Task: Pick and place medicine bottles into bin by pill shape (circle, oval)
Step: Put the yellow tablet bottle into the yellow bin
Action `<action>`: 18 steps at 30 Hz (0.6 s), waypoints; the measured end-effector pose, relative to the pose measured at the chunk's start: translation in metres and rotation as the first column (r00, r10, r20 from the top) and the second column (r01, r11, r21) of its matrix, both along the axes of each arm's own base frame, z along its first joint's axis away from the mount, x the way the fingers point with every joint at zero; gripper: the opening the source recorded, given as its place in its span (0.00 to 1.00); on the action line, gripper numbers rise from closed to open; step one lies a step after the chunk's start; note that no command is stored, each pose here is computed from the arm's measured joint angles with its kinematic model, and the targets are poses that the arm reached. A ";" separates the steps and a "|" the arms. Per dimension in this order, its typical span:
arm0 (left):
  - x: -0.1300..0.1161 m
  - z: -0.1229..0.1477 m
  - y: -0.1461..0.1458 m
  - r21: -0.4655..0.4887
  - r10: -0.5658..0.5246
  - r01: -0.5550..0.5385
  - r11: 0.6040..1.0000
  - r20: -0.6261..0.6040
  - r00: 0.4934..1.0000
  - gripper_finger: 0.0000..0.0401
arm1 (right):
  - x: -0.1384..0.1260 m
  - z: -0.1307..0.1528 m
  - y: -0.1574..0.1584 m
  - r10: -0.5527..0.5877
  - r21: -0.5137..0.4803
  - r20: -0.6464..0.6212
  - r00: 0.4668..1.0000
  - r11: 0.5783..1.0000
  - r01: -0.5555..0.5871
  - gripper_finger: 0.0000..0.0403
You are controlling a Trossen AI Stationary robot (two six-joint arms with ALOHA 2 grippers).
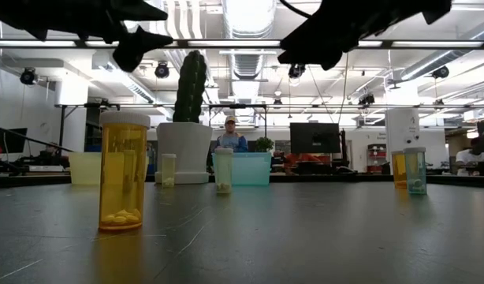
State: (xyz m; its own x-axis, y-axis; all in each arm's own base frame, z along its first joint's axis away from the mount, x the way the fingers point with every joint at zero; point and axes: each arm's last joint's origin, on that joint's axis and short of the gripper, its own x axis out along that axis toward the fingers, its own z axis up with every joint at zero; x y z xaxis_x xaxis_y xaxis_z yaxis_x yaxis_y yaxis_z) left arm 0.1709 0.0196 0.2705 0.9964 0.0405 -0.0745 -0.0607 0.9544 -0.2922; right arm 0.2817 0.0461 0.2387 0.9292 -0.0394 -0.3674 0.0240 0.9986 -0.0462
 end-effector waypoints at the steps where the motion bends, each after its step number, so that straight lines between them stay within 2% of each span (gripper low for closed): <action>1: 0.002 -0.002 -0.001 -0.020 -0.008 0.007 1.000 -0.010 1.000 0.54 | -0.002 -0.001 0.000 0.002 -0.001 0.014 1.000 1.000 -0.002 0.57; 6: 0.012 -0.008 -0.010 -0.075 -0.058 0.054 0.996 -0.057 0.997 0.54 | -0.009 -0.006 -0.002 0.003 0.000 0.041 0.999 1.000 -0.003 0.57; 12: 0.020 -0.009 -0.020 -0.081 -0.112 0.105 0.991 -0.084 0.990 0.54 | -0.012 -0.016 -0.002 0.010 0.009 0.065 0.998 1.000 -0.010 0.57; 18: 0.028 -0.011 -0.028 -0.085 -0.150 0.141 0.986 -0.110 0.983 0.54 | -0.018 -0.024 -0.002 0.074 -0.010 0.133 0.988 0.997 -0.074 0.57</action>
